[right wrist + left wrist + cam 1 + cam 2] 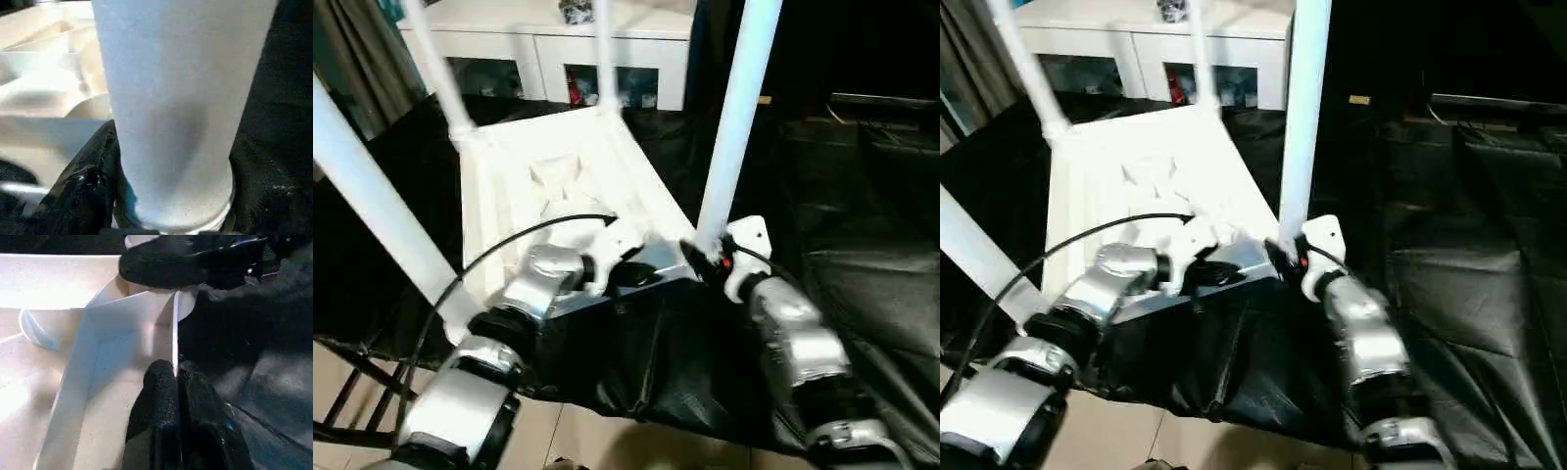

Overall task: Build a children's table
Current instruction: Rotate leg to tighten

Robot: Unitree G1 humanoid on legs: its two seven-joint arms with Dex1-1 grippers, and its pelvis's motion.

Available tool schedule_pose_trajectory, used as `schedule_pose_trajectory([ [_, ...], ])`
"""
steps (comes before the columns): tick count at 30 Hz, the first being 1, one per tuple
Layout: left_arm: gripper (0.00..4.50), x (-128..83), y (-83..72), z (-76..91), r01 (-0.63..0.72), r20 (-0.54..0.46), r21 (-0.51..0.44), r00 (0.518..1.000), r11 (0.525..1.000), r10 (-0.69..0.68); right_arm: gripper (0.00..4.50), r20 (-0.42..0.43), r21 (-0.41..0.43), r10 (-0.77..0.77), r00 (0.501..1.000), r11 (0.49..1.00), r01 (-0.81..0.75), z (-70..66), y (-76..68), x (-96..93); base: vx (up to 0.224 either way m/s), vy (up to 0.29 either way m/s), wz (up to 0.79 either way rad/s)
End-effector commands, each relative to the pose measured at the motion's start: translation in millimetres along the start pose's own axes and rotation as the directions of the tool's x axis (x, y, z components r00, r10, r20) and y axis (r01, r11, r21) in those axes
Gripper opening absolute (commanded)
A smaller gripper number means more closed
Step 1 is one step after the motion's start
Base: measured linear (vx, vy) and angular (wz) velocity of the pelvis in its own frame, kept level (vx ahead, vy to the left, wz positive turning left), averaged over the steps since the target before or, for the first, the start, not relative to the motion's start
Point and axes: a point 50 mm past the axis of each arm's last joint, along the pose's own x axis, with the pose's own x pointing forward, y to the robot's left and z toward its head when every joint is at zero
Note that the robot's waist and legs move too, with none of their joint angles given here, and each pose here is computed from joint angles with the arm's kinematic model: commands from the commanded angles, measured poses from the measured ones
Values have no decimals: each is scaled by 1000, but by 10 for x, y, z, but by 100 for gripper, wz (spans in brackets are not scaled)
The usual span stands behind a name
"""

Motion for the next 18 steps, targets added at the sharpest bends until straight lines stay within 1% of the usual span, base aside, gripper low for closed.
schedule_pose_trajectory([
  [1, 0, 142, -100, 160, 18, 61, 48, 998, 999, -21, 325, -8, -6, 104, 995, 995, -104, -52, 314, 55, 0, 0, 0],
  [2, 0, 142, -103, 150, 16, 61, 45, 998, 999, -19, 339, 14, 0, 100, 995, 995, -100, -31, 313, 48, 0, 0, 0],
  [3, 0, 133, -100, 142, 17, 63, 44, 998, 999, -19, 342, 30, 2, 97, 995, 995, -97, -12, 299, 42, 0, 0, 0],
  [5, 0, 97, -88, 121, 33, 64, 52, 997, 998, -36, 361, 45, -27, 120, 992, 993, -119, 21, 248, 28, 0, 0, 0],
  [6, 0, 65, -69, 112, 38, 62, 66, 997, 997, -42, 380, 50, -55, 138, 989, 989, -135, 47, 200, 17, 0, 0, 0],
  [9, 0, -20, -33, 92, 68, 60, 90, 995, 994, -74, 383, 56, -107, 216, 975, 972, -209, 123, 78, -22, 0, 0, 0],
  [10, 0, -35, -31, 90, 80, 61, 95, 994, 992, -86, 383, 54, -117, 233, 971, 967, -225, 133, 57, -30, 0, 0, 0],
  [11, 0, -82, -27, 82, 119, 64, 102, 990, 988, -126, 383, 40, -146, 292, 956, 948, -284, 158, 0, -60, 0, 0, 0],
  [12, 0, -82, -27, 82, 119, 64, 102, 990, 988, -126, 383, 40, -146, 292, 956, 948, -284, 158, 0, -60, 0, 0, 0],
  [13, 0, -114, -22, 78, 142, 64, 109, 987, 984, -150, 383, 29, -167, 335, 942, 931, -326, 172, -31, -81, 0, 0, 0],
  [14, 0, -118, -21, 78, 146, 64, 109, 986, 983, -153, 383, 28, -169, 334, 942, 931, -325, 174, -39, -83, 0, 0, 0],
  [15, 0, -167, -18, 75, 188, 69, 110, 978, 976, -197, 383, 8, -183, 408, 913, 898, -400, 186, -68, -122, 0, 0, 0],
  [16, 0, -267, 0, 57, 254, 45, 135, 964, 958, -262, 383, -54, -216, 531, 845, 821, -529, 189, -115, -202, 0, 0, 0],
  [18, 0, -312, 10, 44, 279, 26, 148, 958, 949, -286, 383, -89, -222, 583, 807, 779, -587, 184, -131, -240, 0, 0, 0],
])
